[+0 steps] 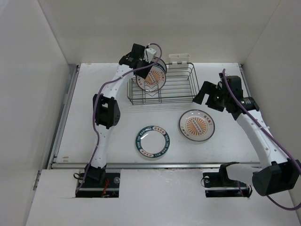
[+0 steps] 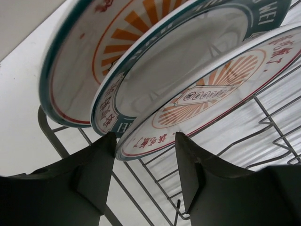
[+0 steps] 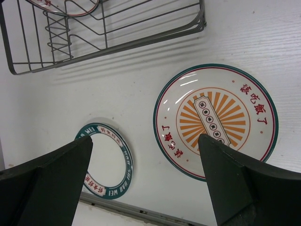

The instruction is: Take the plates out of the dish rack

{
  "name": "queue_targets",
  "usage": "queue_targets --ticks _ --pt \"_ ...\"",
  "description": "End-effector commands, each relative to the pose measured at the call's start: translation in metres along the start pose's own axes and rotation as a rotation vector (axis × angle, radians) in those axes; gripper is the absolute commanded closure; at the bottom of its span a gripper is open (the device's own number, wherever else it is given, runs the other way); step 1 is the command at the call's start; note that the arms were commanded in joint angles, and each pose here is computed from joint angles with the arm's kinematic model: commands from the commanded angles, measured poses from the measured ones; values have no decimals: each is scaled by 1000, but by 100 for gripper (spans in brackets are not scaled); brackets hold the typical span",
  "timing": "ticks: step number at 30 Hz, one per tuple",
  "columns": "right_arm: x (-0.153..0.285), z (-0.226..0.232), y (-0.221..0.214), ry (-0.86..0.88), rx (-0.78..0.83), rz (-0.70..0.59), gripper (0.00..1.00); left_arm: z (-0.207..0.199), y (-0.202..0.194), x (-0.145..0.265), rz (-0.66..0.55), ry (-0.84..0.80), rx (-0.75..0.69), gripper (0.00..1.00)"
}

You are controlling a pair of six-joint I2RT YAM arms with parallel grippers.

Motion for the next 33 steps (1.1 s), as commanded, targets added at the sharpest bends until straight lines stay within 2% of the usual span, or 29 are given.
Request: queue_targets --ticks 1,3,5,6,7,8,12,19,20,26,29,33 --pt "14 9 4 37 34 -44 0 -7 5 2 -13 -44 2 51" --pt "16 9 5 41 35 -52 0 -9 1 -2 3 -58 2 52" --pt "19 9 4 41 35 -52 0 -10 1 -2 1 -67 2 63" --pt "19 8 4 32 35 -57 0 -10 1 -2 1 -67 2 73" --pt "19 8 4 32 35 -57 0 -10 1 -2 1 -67 2 73" --pt "19 8 3 28 34 -49 0 -10 1 -2 1 -67 2 81" --pt "19 8 3 28 34 -48 0 -9 14 21 -41 -68 9 100" --pt "21 11 4 39 41 -54 0 -8 34 85 -140 -109 6 100" --pt "18 11 4 35 40 -46 0 -8 42 104 -181 -110 2 100" --pt "16 18 9 67 49 -53 0 -12 60 157 -292 -174 64 100" --pt "16 21 9 77 56 -57 0 -25 55 169 -264 -277 105 100" --pt "19 21 10 81 57 -65 0 -19 39 176 -182 -342 204 100"
Point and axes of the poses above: each gripper's point midway between its finger pads, its own x axis back along the fingers, its own z axis along the line the jaws close on, y = z × x, the point moved 8 cm from there along x, back along the fingers, and after that the axes turned 3 degrees about x, right-handed, at the moved point
